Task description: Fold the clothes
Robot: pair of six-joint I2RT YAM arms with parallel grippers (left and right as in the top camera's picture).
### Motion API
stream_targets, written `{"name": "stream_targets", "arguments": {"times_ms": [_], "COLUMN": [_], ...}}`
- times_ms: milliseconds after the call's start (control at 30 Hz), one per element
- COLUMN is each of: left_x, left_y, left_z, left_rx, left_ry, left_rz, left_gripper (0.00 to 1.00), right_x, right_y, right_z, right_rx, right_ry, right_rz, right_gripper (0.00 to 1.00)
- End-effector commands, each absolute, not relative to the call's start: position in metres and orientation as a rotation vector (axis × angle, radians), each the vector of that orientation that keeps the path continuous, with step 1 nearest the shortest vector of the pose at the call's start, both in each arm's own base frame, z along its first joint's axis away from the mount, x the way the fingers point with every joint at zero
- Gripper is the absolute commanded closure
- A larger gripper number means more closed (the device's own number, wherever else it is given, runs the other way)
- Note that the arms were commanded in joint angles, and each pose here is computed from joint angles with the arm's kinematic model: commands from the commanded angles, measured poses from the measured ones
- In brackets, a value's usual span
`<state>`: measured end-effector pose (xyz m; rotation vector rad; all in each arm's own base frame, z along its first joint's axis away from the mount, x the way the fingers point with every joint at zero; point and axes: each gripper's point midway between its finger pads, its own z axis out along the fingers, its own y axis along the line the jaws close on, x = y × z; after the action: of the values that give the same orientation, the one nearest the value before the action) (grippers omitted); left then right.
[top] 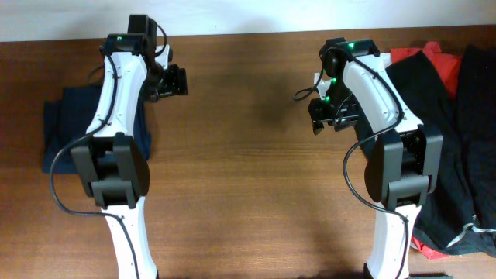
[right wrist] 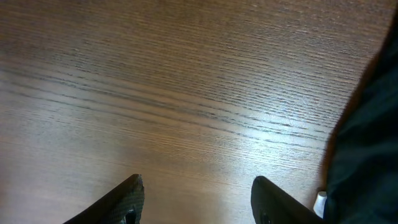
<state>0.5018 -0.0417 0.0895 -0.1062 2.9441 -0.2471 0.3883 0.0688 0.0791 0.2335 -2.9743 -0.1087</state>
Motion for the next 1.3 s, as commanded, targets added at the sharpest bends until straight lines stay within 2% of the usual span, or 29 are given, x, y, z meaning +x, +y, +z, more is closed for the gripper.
{"name": "stream_targets", "arguments": {"times_ms": [0, 133, 300, 500, 667, 733, 833, 1033, 1167, 1267], "left_x": [0.485, 0.471, 0.443, 0.412, 0.415, 0.436, 0.452, 0.49, 0.502, 0.509], "left_y": [-0.007, 0.04, 0.154, 0.22, 0.208, 0.179, 0.172, 0.187, 0.199, 0.23], "left_z": [0.04, 0.018, 0.02, 0.02, 0.024, 0.034, 0.032, 0.032, 0.034, 0.04], "left_rx": [-0.231, -0.383, -0.598, -0.831, -0.77, -0.609, -0.57, -0.577, -0.572, -0.633], "left_ry": [3.083, 3.138, 3.126, 3.097, 3.118, 3.104, 3.058, 2.884, 2.824, 2.732], "left_rz": [-0.166, -0.119, 0.355, 0.359, 0.339, 0.318, 0.321, 0.313, 0.272, 0.293], "left_gripper": [0.23, 0.23, 0.23, 0.22, 0.22, 0.22, 0.21, 0.14, 0.14, 0.13], "right_x": [0.391, 0.391, 0.388, 0.386, 0.386, 0.383, 0.38, 0.37, 0.368, 0.367], "right_y": [0.065, 0.065, 0.064, 0.064, 0.064, 0.064, 0.063, 0.062, 0.062, 0.061], "right_z": [0.083, 0.083, 0.084, 0.084, 0.084, 0.085, 0.085, 0.087, 0.088, 0.088], "right_rx": [0.221, 0.221, 0.22, 0.218, 0.218, 0.217, 0.215, 0.21, 0.208, 0.192], "right_ry": [-2.985, -2.985, -2.975, -2.963, -2.963, -2.954, -2.942, -2.901, -2.89, -2.887], "right_rz": [-0.089, -0.086, -0.085, -0.084, -0.085, -0.083, -0.082, -0.077, -0.076, -0.073], "right_gripper": [0.41, 0.41, 0.41, 0.41, 0.4, 0.4, 0.41, 0.41, 0.41, 0.41]}}
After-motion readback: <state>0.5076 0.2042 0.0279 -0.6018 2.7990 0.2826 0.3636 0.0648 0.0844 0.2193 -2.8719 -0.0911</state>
